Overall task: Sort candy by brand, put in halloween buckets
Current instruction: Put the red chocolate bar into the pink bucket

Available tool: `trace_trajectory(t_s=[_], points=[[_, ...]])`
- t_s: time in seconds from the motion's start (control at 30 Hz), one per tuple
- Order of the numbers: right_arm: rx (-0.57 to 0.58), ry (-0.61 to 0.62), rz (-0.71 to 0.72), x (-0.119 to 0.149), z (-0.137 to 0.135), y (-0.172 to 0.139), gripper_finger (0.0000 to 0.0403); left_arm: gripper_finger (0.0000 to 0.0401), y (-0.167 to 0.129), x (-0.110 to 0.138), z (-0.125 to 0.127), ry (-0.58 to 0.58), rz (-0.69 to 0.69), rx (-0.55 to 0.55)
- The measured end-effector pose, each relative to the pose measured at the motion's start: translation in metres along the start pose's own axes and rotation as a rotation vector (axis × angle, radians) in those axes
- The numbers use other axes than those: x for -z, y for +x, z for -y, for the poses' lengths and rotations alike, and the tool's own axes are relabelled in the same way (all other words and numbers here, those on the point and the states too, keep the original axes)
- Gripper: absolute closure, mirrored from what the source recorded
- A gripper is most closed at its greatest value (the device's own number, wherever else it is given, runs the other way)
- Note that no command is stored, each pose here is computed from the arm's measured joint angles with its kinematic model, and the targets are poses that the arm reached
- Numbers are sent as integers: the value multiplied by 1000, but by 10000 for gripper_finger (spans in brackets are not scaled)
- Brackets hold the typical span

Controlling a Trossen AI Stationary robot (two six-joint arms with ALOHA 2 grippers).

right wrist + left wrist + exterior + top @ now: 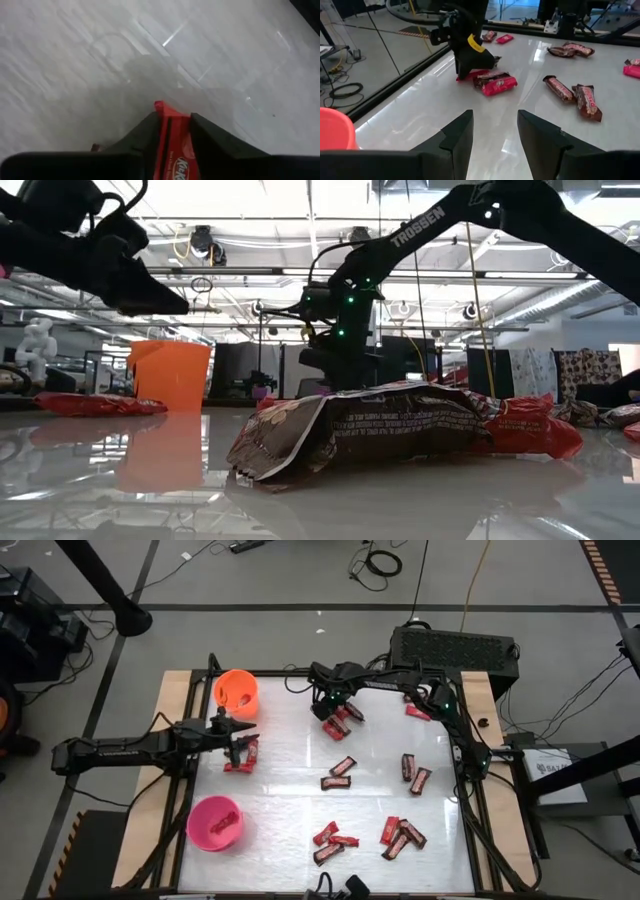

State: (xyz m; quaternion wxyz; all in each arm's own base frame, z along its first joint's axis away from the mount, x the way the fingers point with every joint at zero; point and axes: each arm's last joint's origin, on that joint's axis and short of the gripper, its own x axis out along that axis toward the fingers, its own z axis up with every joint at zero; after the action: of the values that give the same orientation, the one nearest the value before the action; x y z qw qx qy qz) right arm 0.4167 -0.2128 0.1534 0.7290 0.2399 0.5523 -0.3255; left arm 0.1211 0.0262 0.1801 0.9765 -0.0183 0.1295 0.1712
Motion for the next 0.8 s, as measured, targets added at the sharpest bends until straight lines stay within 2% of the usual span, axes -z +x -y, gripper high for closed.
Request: trace_trajectory(t_s=[0.2,0.5,0.67,0.8], points=[[10,1,-24,3,0,-1,391,240,0,-1,0,23,15,2],[-8,-49,-15,3,-3,-8,402,240,0,-3,0,22,28,3],[-66,-139,87,-5,-32,-33,403,240,0,-1,0,38,5,2],[-150,-266,198,-5,-70,-55,403,240,-1,2,0,52,-49,2]])
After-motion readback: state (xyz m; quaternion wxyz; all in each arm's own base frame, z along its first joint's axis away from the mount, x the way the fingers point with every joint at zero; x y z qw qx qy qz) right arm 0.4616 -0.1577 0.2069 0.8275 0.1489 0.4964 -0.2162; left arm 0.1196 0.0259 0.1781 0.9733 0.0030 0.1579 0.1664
